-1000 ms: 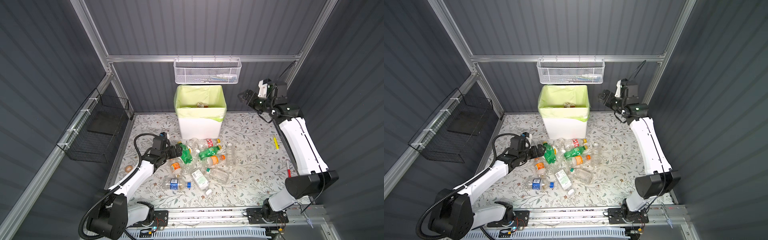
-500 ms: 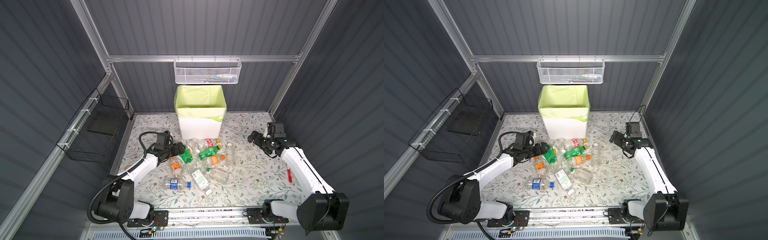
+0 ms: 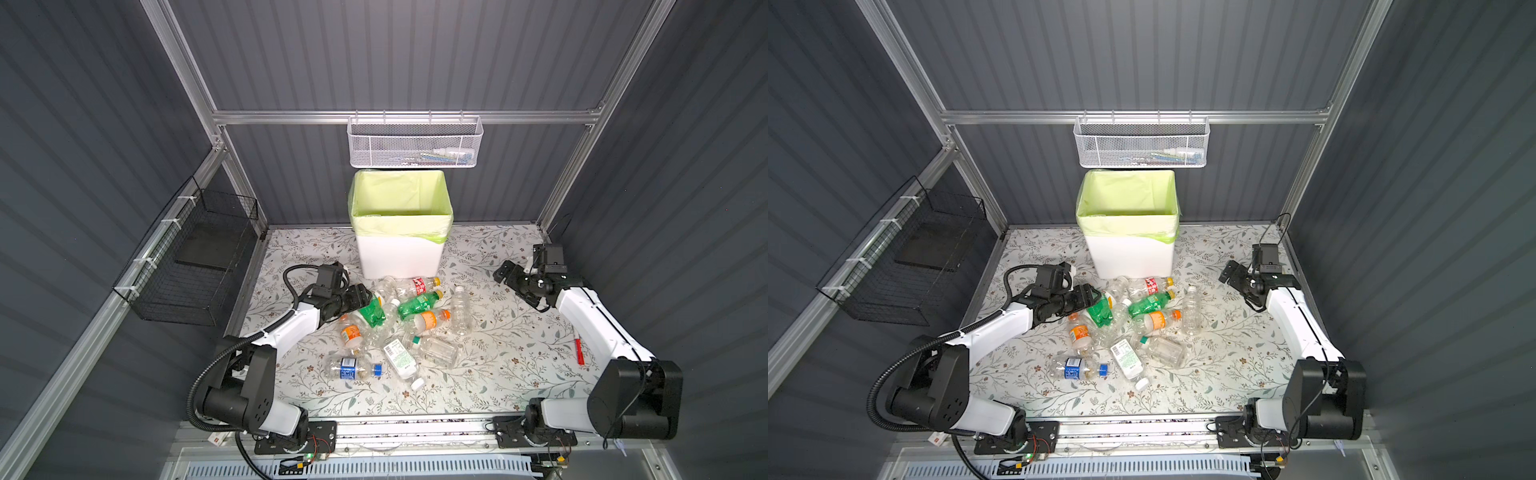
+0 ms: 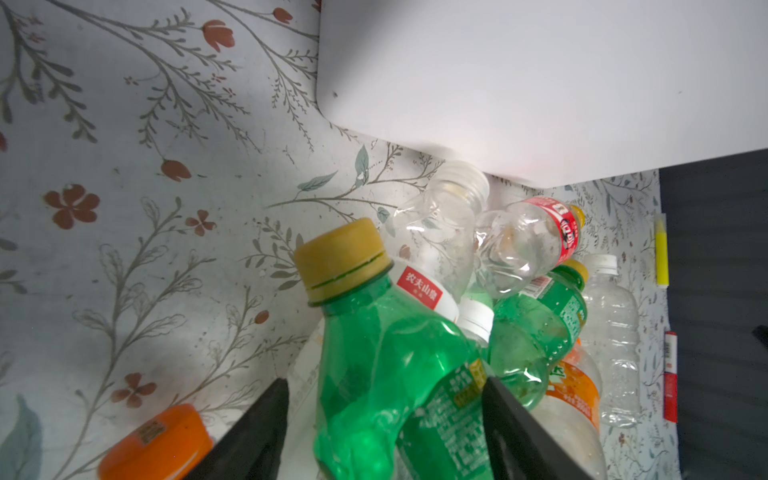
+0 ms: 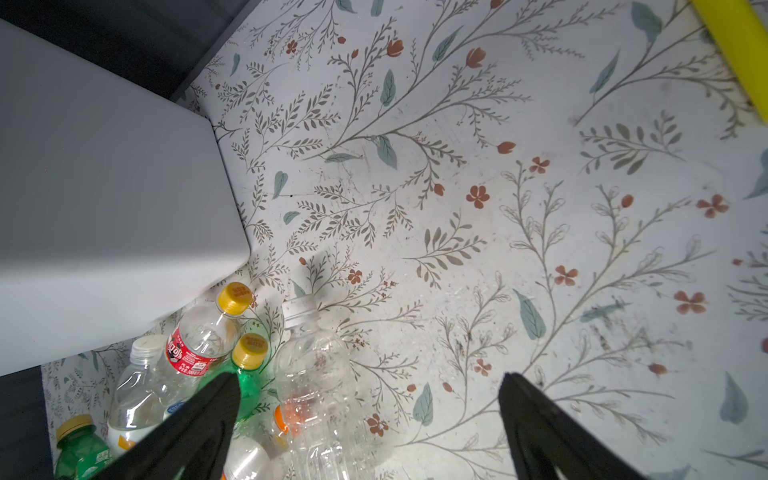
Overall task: Throw the plastic bottles in the bin
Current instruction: 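Lower the empty right gripper back beside the bottle pile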
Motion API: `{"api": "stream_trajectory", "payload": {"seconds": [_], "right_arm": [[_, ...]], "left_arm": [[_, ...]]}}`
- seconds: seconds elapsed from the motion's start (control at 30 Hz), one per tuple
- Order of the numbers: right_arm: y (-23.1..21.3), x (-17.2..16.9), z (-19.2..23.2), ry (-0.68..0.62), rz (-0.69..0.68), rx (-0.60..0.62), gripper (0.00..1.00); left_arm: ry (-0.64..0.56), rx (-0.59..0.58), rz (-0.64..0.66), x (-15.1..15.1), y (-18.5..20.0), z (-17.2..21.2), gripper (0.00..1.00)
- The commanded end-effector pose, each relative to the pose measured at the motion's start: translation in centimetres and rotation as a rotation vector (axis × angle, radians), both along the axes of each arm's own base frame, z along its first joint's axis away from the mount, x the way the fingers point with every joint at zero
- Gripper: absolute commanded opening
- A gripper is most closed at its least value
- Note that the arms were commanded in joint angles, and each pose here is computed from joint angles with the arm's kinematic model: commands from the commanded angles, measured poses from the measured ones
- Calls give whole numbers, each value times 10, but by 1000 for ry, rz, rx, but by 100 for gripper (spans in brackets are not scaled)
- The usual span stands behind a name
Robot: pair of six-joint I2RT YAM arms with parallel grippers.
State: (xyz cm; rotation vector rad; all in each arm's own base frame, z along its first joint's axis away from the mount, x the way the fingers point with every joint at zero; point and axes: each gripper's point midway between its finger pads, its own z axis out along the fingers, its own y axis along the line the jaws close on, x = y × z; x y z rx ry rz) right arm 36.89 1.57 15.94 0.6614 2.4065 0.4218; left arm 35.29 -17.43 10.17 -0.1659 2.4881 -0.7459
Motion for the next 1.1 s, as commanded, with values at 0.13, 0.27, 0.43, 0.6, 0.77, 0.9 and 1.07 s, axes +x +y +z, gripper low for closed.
{"api": "stream_trajectory", "payload": {"seconds": [0.13,0.27,0.43,0.6,0.77,0.9,1.07], "right_arm": [[-1,3,0,-24,-19,40,99],[-3,1,-1,-22,-27,41,99],[-5,0,-3,-20,-33,41,99],[-5,-2,-3,-21,-35,42,99],[-6,-4,-3,-22,-35,44,99],[-4,-5,-6,-18,-31,50,99],[-2,-5,-6,-18,-24,60,99]], "left_arm": [[-7,-49,-27,9,-13,-1,59],[-17,-57,-27,10,-14,3,50],[-47,-59,-22,9,-12,13,40],[-65,-65,-23,5,-11,22,30],[-99,-23,11,-2,2,35,24],[-98,11,20,-12,12,33,18],[-68,-1,31,-16,12,29,45]]}}
